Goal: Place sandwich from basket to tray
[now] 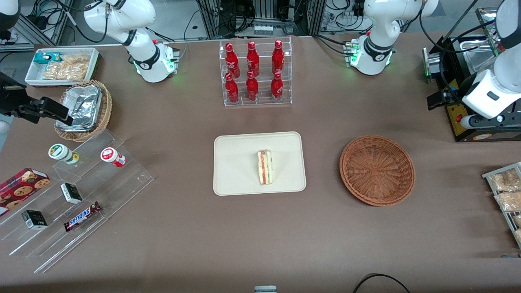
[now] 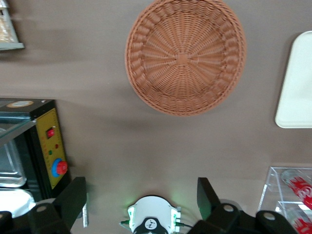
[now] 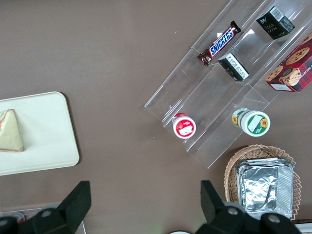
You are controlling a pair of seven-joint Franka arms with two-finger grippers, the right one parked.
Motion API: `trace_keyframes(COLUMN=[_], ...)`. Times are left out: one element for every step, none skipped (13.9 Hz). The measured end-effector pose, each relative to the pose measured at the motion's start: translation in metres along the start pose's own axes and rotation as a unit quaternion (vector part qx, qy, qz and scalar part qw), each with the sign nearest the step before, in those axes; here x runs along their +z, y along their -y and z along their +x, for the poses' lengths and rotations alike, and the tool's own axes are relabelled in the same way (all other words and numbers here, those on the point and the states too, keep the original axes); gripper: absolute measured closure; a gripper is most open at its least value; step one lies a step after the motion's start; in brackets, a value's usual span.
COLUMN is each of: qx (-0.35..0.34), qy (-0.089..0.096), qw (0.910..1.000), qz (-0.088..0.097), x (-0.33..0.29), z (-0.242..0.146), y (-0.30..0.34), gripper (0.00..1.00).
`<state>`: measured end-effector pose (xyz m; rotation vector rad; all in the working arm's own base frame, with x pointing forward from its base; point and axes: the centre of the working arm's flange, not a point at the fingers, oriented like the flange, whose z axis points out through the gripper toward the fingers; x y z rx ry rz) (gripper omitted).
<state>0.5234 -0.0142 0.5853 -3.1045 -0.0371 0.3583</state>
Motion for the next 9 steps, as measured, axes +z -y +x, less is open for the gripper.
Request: trace_keyframes(qx=[0.004,0.005,0.006,0.007,0.009,0.013,0.018,0.023,0.024], qy=[-0.002,-0.007,-0.015,-0.024,-0.031,-0.036,-0.037,-0.037,-0.037], qw=[0.9999,0.9998,0.9997,0.9995,0.9993,0.9991,0.9990,0.9989,0.9989], qz=[-0.011,-0.016,-0.018,-0.018,-0.018,-0.017,-0.016,-0.015,-0.015], x=[-0.003,-0.007,-0.014,-0.022,-0.029,-0.033,-0.034,-0.033,-0.031], z=[0.000,-0.001,-0.002,-0.003,-0.005,-0.006,-0.006,-0.006,-0.004], y=[0.008,0.014,0.017,0.017,0.014,0.010,0.005,0.000,-0.002], gripper=[0.00,0.00,0.00,0.00,0.00,0.00,0.00,0.00,0.00])
